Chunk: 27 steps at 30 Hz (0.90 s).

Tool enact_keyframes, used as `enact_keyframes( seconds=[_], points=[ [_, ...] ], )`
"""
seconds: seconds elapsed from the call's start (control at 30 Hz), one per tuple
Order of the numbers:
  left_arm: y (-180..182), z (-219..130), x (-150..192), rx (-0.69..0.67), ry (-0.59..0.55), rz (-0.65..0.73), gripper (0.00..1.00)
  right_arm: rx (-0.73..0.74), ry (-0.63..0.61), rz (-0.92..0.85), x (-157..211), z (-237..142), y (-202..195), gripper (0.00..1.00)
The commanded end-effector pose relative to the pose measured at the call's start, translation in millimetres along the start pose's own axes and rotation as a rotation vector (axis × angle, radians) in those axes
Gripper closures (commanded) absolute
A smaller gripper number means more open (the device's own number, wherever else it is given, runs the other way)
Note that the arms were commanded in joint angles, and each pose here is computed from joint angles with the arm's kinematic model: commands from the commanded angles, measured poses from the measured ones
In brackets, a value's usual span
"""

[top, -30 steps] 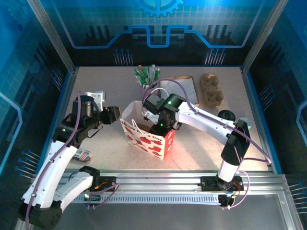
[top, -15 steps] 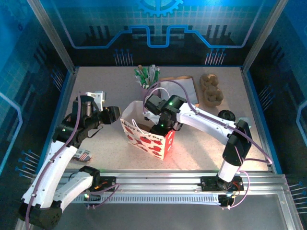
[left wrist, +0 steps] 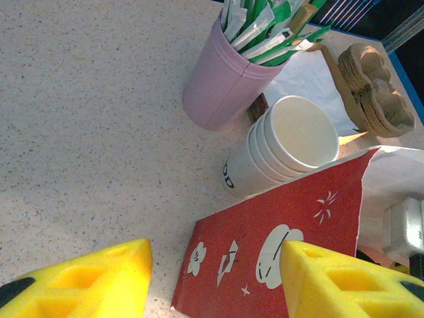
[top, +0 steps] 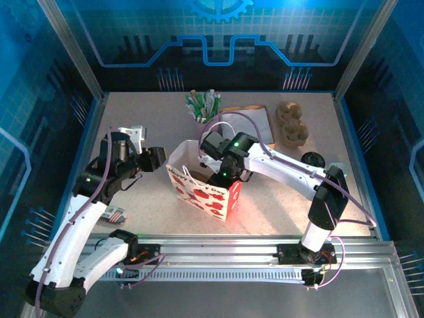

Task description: Pack the takeout coffee

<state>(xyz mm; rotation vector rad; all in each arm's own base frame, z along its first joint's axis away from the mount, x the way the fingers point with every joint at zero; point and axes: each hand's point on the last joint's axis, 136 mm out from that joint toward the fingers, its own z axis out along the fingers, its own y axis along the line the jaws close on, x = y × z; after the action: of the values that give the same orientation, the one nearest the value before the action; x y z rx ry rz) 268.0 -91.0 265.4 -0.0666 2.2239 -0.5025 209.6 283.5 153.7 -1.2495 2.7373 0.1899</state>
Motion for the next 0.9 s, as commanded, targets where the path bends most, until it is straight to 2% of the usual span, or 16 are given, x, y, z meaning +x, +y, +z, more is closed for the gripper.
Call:
enact_keyframes(
  seconds=[0.0, 0.43, 0.87],
  points=[
    [4, -1, 0, -0.011, -0.017, 0.023, 0.46, 0.011, 0.11, 0.031, 21, 22, -6, 1.0],
    [4, -1, 0, -0.015, -0.016, 0.024, 0.46, 0.032, 0.166, 0.036, 28, 33, -10, 1.0],
    [4, -1, -1, -0.014, -0.019, 0.025, 0.46, 0.035, 0.165, 0.033, 26, 29, -10, 1.0]
  ],
)
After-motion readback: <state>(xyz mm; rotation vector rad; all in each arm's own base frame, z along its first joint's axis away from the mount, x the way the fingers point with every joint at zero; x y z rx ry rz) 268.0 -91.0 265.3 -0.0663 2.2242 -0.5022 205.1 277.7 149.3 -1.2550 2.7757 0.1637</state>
